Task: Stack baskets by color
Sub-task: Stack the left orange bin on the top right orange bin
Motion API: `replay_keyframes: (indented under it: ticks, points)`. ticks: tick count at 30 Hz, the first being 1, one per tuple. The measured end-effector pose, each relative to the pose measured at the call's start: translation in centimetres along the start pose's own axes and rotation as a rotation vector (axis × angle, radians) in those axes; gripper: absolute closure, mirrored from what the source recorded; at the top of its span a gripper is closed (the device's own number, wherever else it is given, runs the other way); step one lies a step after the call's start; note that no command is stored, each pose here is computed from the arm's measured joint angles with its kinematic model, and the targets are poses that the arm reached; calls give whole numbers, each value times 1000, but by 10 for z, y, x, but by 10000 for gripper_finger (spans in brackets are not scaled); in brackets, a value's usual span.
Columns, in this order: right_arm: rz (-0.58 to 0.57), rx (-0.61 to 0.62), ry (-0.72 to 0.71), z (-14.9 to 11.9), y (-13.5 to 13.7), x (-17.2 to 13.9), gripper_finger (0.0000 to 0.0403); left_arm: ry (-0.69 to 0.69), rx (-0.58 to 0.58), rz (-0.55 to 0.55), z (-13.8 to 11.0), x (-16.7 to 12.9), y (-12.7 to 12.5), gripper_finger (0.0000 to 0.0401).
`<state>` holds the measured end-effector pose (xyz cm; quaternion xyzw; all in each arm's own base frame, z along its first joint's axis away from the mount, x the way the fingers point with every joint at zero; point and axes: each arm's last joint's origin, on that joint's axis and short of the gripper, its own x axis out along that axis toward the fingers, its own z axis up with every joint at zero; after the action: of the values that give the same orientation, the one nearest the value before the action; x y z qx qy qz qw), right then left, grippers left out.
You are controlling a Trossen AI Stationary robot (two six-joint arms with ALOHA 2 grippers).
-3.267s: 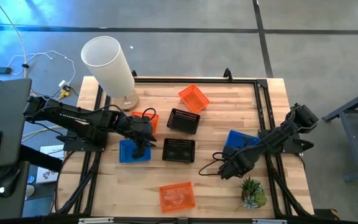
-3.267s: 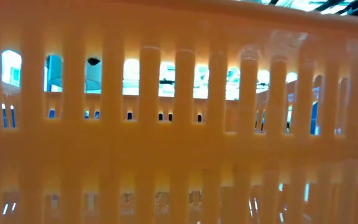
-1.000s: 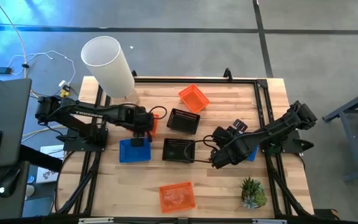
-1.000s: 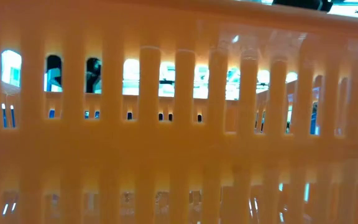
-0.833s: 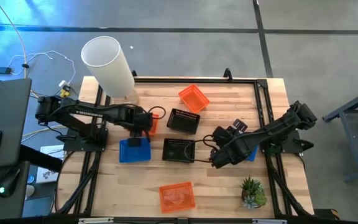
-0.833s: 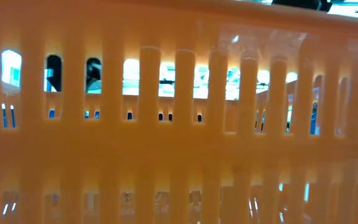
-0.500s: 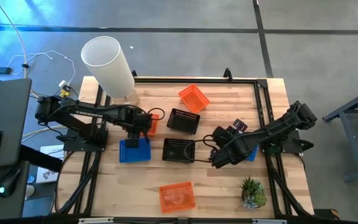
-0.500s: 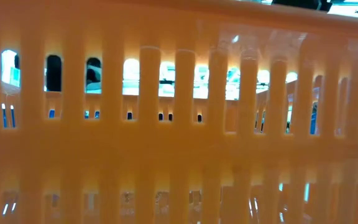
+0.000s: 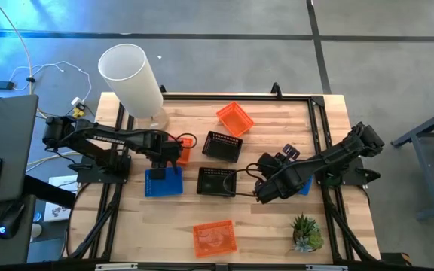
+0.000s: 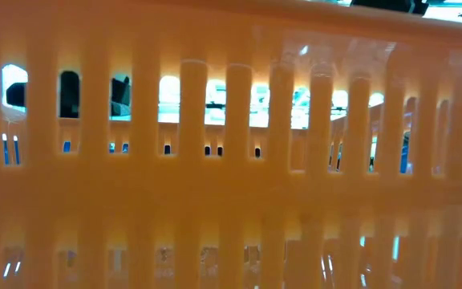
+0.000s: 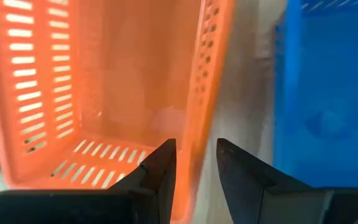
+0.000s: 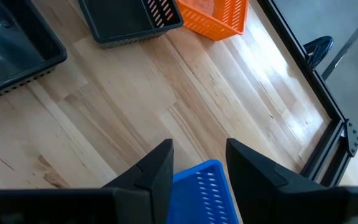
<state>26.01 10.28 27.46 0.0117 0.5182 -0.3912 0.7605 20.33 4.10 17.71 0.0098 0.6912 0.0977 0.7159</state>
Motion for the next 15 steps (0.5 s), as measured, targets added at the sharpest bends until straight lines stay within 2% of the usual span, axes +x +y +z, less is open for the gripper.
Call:
replay_keyframes:
  ticks: [6, 13, 15]
  points:
    - [5, 4, -3, 0, 1, 0, 268, -3, -35, -9, 0, 0, 2, 320]
    - [8, 10, -4, 0, 1, 0, 268, -2, -53, -9, 0, 1, 6, 387]
    - [9, 11, -4, 1, 1, 0, 268, -2, -54, -10, 0, 1, 6, 396]
